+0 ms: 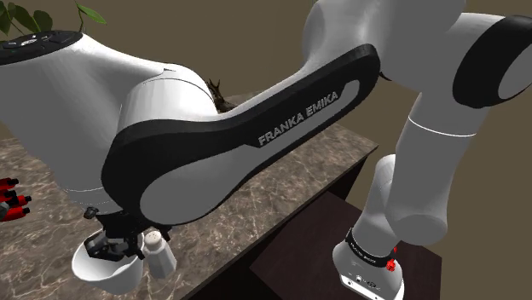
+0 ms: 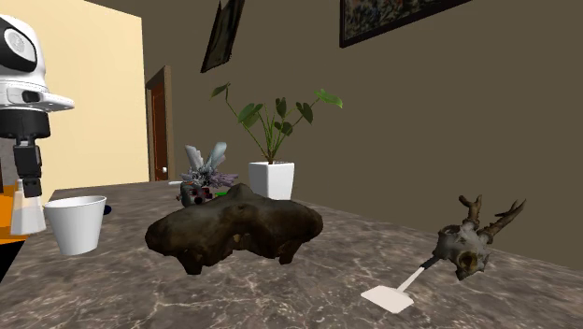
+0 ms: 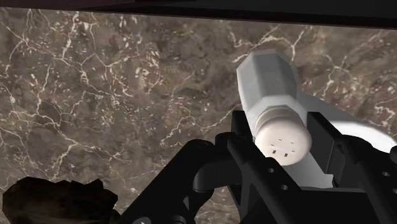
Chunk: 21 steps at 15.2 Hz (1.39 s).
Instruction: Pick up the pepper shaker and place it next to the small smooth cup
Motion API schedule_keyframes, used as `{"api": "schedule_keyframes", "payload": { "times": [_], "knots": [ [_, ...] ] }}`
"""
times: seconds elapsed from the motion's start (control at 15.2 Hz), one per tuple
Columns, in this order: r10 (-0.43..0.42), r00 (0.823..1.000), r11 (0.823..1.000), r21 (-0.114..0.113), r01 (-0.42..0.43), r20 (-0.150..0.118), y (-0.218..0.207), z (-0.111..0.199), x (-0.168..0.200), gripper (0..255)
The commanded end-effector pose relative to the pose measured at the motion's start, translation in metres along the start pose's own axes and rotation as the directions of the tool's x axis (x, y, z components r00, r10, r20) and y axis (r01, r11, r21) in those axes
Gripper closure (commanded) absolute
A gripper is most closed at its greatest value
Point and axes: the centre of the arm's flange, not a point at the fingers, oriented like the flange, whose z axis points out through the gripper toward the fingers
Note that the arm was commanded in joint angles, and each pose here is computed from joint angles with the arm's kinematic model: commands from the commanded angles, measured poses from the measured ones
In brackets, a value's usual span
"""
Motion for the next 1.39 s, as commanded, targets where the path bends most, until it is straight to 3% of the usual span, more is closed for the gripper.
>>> {"api": "schedule_keyframes", "payload": {
  "times": [0.0, 0.73, 1.25, 1.32],
  "knots": [
    [0.000, 1.000, 1.000, 0.001, 0.000, 0.000, -0.001, 0.010, 0.000, 255],
    [0.000, 1.000, 1.000, 0.001, 0.000, 0.000, -0.008, 0.070, -0.002, 255],
    [0.000, 1.000, 1.000, 0.001, 0.000, 0.000, -0.008, 0.070, -0.002, 255],
    [0.000, 1.000, 1.000, 0.000, 0.000, 0.000, -0.008, 0.070, -0.002, 0]
  ]
}}
